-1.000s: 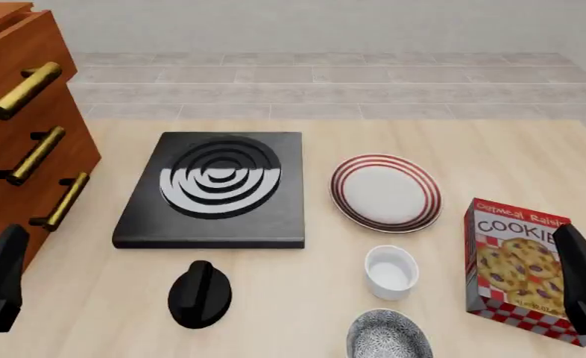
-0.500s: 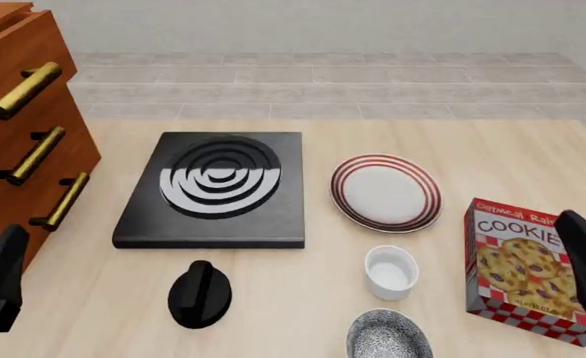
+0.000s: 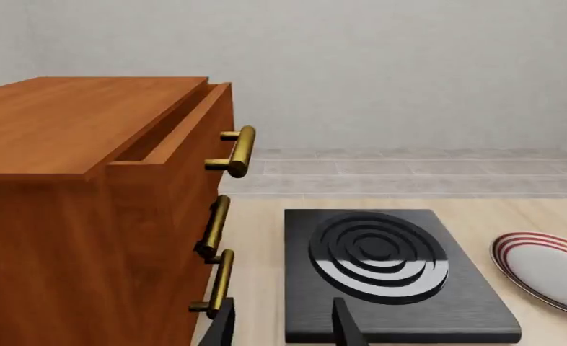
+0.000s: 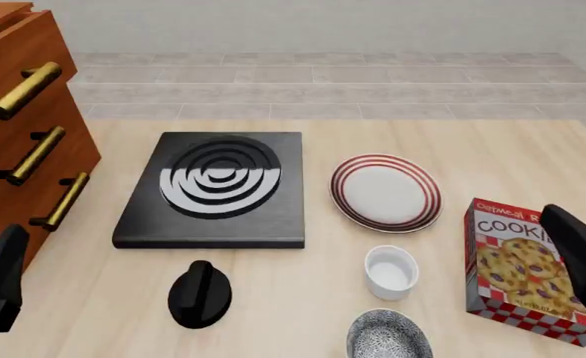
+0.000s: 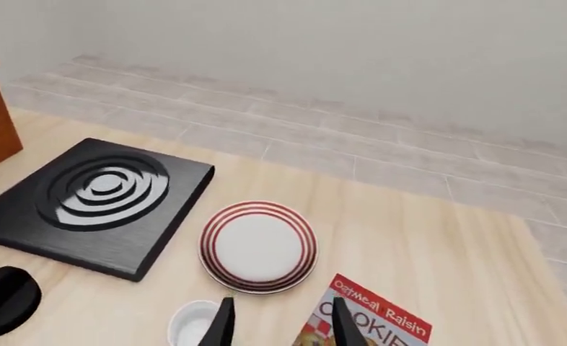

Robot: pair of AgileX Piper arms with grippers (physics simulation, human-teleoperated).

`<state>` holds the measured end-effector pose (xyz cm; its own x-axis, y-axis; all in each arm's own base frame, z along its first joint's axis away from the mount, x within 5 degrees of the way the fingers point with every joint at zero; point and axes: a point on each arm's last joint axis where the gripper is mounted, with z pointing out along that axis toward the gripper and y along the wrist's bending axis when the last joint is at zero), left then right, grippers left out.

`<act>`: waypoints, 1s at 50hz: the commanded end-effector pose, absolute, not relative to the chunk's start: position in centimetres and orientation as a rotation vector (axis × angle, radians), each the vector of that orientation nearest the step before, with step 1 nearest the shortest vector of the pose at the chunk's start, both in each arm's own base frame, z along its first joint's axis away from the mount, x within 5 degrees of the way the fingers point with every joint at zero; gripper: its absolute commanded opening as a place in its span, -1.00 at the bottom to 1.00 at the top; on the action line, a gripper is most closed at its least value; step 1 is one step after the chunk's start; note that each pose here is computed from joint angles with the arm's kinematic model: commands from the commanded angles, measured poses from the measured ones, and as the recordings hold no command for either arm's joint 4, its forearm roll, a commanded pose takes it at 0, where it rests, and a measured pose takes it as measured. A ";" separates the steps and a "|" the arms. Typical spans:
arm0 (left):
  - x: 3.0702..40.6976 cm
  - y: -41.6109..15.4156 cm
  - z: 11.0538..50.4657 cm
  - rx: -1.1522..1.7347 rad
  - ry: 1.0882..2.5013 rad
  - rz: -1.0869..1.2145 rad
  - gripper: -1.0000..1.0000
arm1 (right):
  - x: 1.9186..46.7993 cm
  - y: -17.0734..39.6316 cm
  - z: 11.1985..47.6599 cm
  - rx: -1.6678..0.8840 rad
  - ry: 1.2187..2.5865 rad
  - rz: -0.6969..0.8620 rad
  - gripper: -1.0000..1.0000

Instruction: Pick the akita bowl next to the ramekin and place it on the plate.

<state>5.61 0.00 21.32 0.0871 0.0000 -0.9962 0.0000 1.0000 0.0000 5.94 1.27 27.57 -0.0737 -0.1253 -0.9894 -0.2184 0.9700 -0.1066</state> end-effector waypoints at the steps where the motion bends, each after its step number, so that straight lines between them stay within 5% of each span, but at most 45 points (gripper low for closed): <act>1: 5.6 0.0 21.3 0.000 1.484 0.000 1.00 | 6.4 1.5 27.9 -0.325 1.690 0.068 1.00; 50: 5.6 0.0 21.3 0.000 1.484 0.000 1.00 | 8.7 3.6 27.6 -0.538 1.865 0.150 1.00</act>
<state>5.61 0.00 21.32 0.0871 0.0000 -0.9962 0.0000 1.0000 0.0000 8.00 3.12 28.22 -0.2248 -0.2450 -0.9431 -0.4004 0.9056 -0.1398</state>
